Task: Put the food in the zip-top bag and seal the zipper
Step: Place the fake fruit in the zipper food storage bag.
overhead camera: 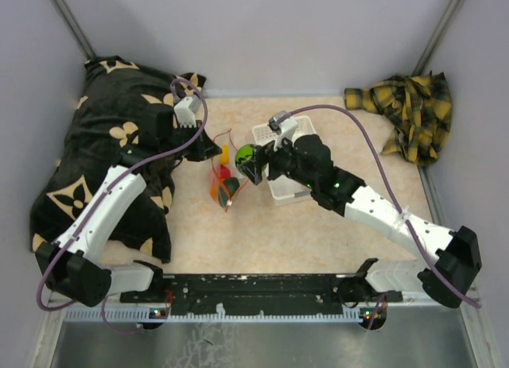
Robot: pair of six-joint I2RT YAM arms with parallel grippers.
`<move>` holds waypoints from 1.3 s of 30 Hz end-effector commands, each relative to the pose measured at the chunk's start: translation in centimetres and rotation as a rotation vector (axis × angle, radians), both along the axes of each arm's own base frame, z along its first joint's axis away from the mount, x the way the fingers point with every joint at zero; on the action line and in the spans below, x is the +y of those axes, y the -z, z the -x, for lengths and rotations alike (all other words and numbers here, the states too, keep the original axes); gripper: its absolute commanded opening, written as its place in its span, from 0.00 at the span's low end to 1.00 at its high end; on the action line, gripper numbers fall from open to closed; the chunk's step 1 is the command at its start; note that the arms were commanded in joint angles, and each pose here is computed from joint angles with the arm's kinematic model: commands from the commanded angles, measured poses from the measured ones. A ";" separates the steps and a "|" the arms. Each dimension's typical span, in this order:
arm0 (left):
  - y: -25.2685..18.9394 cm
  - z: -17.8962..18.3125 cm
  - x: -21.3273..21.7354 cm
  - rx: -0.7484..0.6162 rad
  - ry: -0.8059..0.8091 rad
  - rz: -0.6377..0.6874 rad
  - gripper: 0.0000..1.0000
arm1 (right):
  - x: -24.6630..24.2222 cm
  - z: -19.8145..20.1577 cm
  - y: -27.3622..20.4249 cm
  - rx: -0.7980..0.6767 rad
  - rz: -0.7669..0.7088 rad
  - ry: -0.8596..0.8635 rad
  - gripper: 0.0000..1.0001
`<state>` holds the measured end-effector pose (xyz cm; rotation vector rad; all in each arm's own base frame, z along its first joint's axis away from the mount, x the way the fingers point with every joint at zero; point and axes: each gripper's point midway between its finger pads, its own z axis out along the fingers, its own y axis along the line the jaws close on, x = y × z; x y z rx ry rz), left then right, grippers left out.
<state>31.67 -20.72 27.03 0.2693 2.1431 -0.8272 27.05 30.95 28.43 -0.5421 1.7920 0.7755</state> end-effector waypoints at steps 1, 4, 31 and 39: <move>-1.4 0.1 -0.3 -0.054 0.024 0.026 0.00 | 2.7 0.8 -4.0 -0.082 -0.169 -0.069 0.57; -1.4 0.0 -0.3 -0.052 0.027 0.027 0.00 | 4.0 1.3 -4.4 -0.086 -0.210 -0.113 0.57; -2.3 1.3 -1.2 -0.062 0.098 0.082 0.00 | 5.7 -1.6 2.5 0.062 -0.292 0.022 0.57; -2.4 1.8 -1.7 -0.060 0.129 0.105 0.00 | 6.3 -3.5 5.2 0.073 -0.258 0.085 0.65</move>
